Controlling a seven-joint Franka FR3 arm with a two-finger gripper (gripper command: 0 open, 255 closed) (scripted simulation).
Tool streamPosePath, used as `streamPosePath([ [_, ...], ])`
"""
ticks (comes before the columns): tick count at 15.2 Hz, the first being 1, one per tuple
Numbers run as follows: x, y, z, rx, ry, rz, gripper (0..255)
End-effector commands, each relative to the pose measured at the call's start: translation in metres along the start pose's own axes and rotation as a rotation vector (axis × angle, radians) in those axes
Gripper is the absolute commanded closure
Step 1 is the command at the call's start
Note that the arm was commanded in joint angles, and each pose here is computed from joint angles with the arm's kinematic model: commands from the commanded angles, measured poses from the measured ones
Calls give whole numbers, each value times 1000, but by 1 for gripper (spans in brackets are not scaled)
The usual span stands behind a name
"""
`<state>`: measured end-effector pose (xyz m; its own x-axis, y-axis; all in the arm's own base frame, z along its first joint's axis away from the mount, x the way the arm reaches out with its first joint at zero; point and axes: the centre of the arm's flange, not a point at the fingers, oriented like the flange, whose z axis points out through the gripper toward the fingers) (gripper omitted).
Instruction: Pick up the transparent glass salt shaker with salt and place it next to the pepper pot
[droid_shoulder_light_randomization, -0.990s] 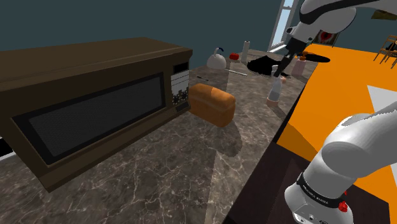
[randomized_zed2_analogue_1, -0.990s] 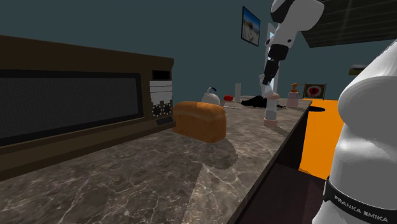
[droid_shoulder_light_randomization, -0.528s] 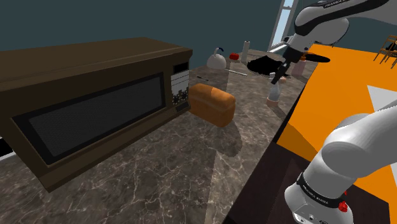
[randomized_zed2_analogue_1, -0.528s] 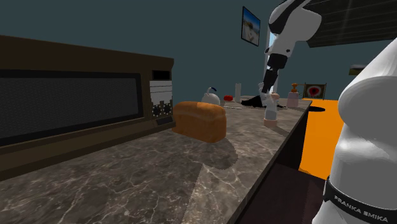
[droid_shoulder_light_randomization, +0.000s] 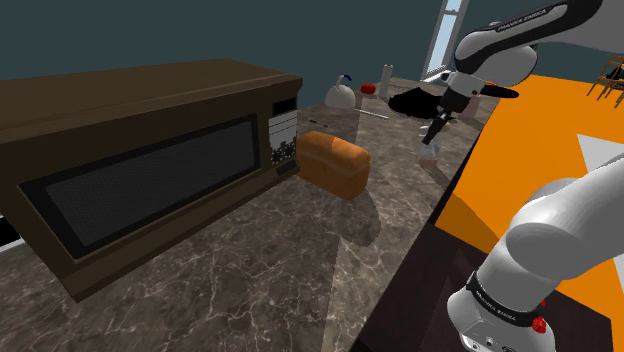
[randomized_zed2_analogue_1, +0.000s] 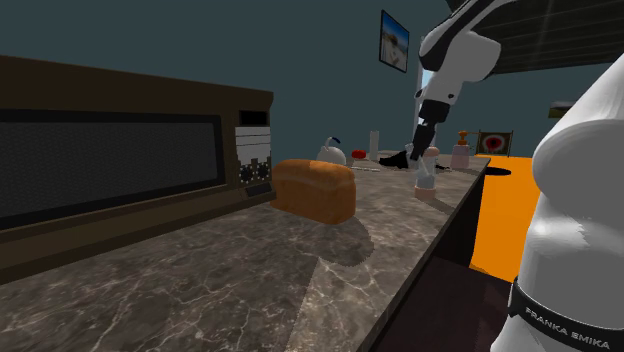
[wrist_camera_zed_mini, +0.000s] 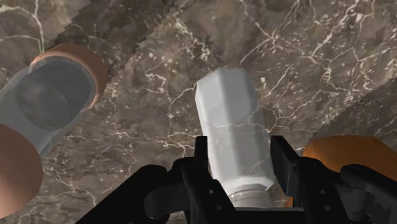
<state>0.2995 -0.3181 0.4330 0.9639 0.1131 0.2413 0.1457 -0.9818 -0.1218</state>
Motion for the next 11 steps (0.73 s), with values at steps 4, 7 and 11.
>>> streamPosePath([
  [4,-7,3,26,-1,0,0,255],
  [7,-10,5,41,-1,0,0,255],
  [11,-15,7,61,-1,0,0,255],
])
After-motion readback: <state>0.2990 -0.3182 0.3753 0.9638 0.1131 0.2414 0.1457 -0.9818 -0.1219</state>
